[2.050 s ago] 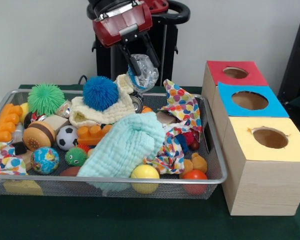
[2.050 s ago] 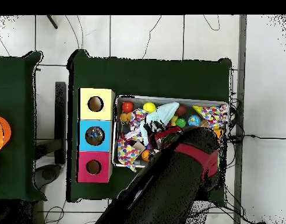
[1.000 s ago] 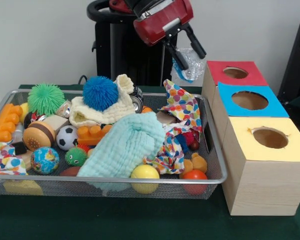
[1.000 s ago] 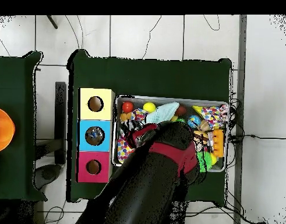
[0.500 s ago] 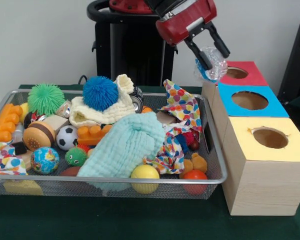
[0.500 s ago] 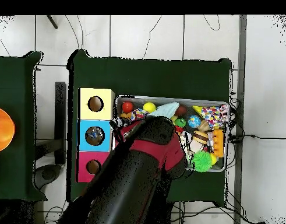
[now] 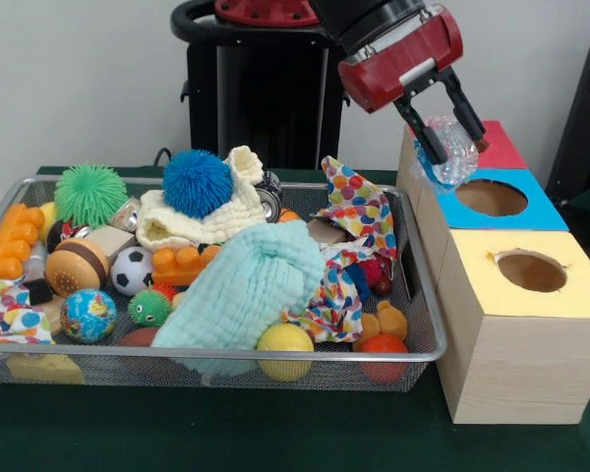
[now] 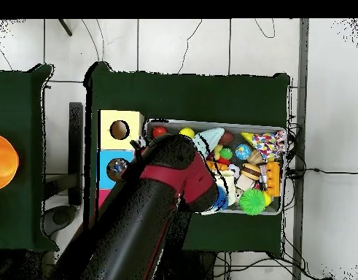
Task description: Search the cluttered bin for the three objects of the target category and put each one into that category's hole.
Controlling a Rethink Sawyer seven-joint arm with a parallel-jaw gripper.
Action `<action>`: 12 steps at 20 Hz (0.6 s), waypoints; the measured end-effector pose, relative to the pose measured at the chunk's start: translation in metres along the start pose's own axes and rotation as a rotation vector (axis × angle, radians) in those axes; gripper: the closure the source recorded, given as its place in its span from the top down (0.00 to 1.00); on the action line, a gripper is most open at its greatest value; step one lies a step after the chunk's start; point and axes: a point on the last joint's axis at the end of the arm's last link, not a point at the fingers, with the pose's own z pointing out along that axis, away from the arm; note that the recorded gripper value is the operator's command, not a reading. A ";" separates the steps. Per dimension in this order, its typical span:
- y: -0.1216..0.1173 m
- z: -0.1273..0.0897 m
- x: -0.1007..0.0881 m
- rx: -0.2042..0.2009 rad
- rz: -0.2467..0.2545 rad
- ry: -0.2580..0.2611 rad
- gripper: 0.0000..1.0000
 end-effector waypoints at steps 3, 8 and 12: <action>-0.004 0.005 -0.001 0.020 0.002 -0.002 0.00; -0.012 0.014 0.002 0.058 0.002 0.001 0.00; -0.016 0.020 0.006 0.073 0.003 0.010 0.00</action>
